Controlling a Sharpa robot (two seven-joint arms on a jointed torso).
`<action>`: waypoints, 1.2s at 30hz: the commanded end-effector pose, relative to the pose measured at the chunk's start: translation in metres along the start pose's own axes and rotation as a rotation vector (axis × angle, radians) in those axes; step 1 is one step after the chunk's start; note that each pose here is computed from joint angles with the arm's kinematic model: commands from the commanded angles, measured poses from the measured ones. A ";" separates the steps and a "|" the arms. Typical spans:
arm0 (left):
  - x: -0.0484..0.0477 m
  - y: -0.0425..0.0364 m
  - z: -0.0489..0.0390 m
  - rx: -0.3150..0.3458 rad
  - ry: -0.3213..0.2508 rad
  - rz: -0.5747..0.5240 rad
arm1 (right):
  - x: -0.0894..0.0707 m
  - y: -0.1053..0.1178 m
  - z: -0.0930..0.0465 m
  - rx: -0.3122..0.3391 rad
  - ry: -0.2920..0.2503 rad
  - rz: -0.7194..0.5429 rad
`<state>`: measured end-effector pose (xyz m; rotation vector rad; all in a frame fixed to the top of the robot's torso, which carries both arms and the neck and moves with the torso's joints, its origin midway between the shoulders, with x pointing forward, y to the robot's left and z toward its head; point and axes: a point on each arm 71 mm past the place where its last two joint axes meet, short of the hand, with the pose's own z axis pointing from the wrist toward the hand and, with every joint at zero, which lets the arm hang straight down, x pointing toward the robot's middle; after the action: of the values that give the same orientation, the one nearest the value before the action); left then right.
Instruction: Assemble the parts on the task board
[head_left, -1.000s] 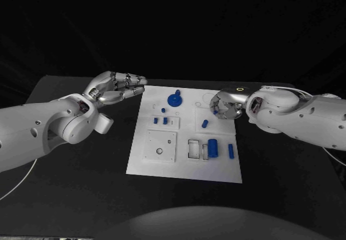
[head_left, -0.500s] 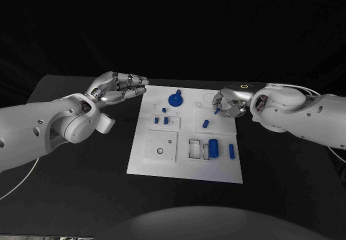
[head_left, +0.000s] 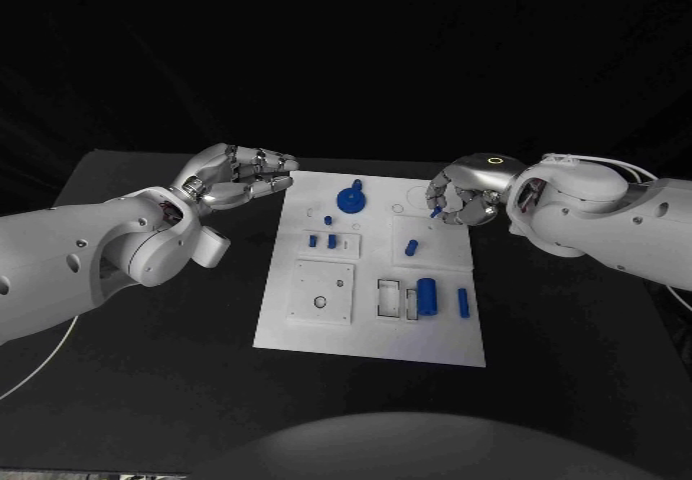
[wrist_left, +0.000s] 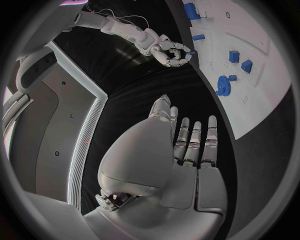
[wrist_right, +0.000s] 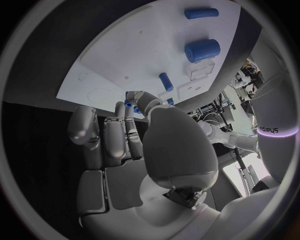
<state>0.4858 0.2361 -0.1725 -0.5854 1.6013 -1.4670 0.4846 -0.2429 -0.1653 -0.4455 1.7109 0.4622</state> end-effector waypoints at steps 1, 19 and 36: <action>0.0024 -0.0002 0.0016 0.001 0.017 -0.013 | -0.005 0.005 -0.001 0.002 0.031 0.005; 0.0052 0.0085 0.0063 -0.017 0.000 -0.005 | -0.017 0.101 0.037 -0.184 0.106 -0.105; 0.0091 0.0150 0.0054 -0.031 -0.001 -0.010 | -0.005 0.163 0.047 -0.325 0.073 -0.208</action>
<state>0.4890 0.2307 -0.1895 -0.6107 1.6286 -1.4415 0.4388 -0.0815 -0.1586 -0.8306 1.6824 0.6236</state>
